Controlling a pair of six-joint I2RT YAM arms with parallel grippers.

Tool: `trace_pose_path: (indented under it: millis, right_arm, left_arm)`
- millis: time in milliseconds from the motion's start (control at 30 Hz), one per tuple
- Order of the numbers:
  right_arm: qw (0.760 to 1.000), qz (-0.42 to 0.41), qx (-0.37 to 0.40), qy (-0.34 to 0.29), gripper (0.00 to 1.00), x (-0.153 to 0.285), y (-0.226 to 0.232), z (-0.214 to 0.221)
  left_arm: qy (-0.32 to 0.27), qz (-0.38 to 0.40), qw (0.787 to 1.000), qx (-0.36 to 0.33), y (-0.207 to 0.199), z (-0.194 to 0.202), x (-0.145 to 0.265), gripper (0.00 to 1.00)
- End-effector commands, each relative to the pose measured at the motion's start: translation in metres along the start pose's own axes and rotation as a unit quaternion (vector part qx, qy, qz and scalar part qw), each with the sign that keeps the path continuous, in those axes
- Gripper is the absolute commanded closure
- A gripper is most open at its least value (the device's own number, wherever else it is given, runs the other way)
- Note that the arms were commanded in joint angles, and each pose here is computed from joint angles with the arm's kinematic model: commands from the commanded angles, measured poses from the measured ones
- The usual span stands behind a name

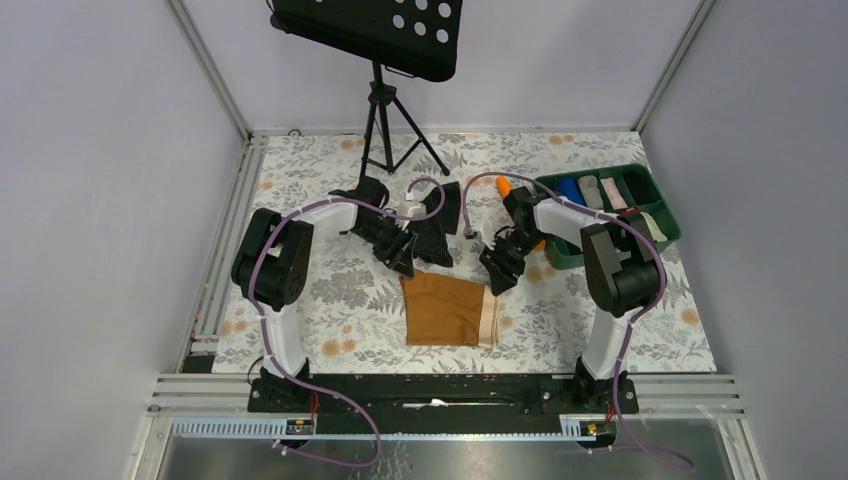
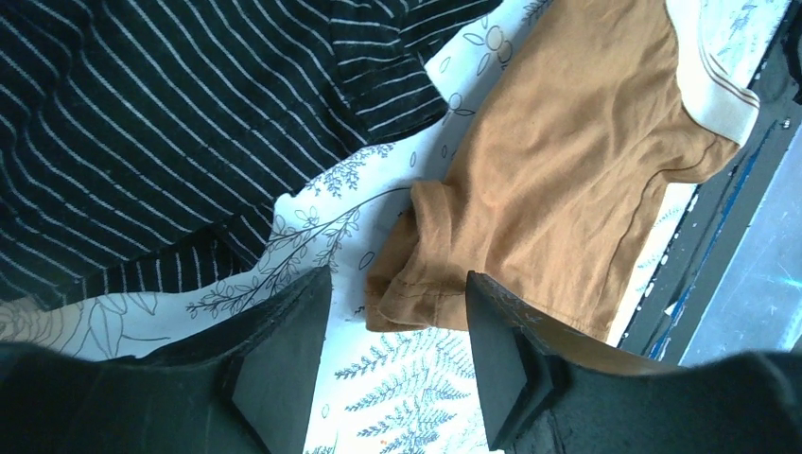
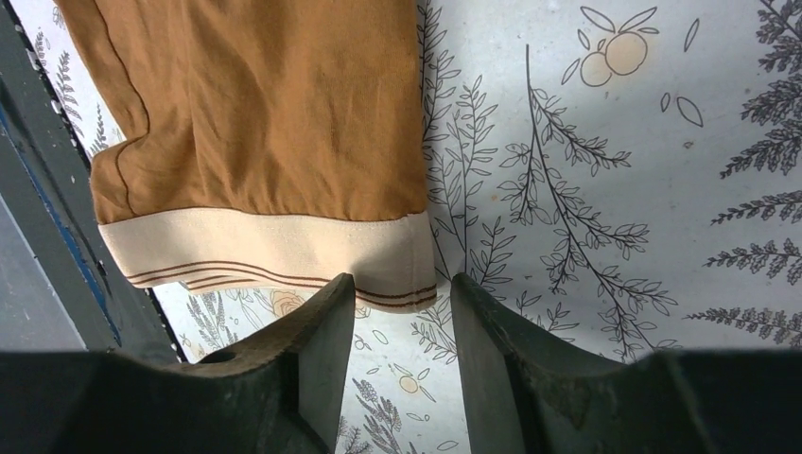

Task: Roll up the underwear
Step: Fold the underwear at the center of the board.

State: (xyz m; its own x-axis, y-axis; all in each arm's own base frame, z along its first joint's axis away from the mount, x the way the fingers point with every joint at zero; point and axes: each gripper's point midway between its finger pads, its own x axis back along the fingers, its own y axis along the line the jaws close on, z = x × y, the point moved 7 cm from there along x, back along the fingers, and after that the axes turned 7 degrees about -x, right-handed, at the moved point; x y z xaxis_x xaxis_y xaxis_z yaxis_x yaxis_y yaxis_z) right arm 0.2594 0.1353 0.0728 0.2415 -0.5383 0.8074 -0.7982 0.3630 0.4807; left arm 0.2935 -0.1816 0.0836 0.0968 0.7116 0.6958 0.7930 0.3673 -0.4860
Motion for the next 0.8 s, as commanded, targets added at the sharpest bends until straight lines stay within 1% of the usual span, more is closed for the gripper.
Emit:
trace_pose_path:
  millis: [0,200,300,367,400,467,533,600,633,667,700,767]
  right_arm:
    - [0.999,0.022,0.014,0.036,0.52,-0.015,-0.008,0.017]
    - [0.999,0.022,0.012,0.044,0.56,-0.023,-0.007,0.021]
    - [0.998,0.026,0.015,0.048,0.57,-0.026,-0.007,0.023]
    - [0.998,0.03,0.018,0.048,0.61,-0.029,-0.007,0.023]
    - [0.998,0.03,0.019,0.048,0.65,-0.031,-0.007,0.024]
    - [0.998,0.031,0.022,0.048,0.72,-0.034,-0.007,0.024]
    - [0.998,0.035,0.024,0.049,0.83,-0.036,-0.008,0.024]
    - [0.997,0.046,0.031,0.048,0.93,-0.035,-0.01,0.025]
    - [0.997,0.053,0.036,0.045,0.96,-0.035,-0.01,0.025]
    - [0.996,0.065,0.044,0.038,0.99,-0.033,-0.01,0.024]
    - [0.995,0.074,0.049,0.033,1.0,-0.031,-0.01,0.024]
    - [0.993,0.097,0.061,0.021,1.0,-0.024,-0.009,0.022]
  left_arm:
    - [0.003,-0.031,0.999,-0.008,0.008,-0.008,0.0,0.42]
    - [0.059,-0.027,0.998,-0.006,0.01,0.017,-0.016,0.46]
    - [0.069,-0.023,0.997,-0.003,0.009,0.025,-0.02,0.48]
    - [0.074,-0.026,0.997,0.001,0.01,0.029,-0.023,0.53]
    - [0.077,-0.029,0.997,0.003,0.011,0.03,-0.025,0.55]
    - [0.083,-0.037,0.996,0.004,0.014,0.033,-0.028,0.61]
    - [0.089,-0.044,0.995,0.006,0.017,0.036,-0.032,0.68]
    - [0.094,-0.043,0.995,0.009,0.018,0.039,-0.034,0.78]
    - [0.094,-0.04,0.995,0.01,0.017,0.04,-0.034,0.83]
    - [0.094,-0.036,0.995,0.008,0.015,0.04,-0.033,0.91]
    - [0.092,-0.032,0.995,0.005,0.013,0.039,-0.031,0.98]
    - [0.078,-0.031,0.996,-0.006,0.007,0.032,-0.024,1.0]
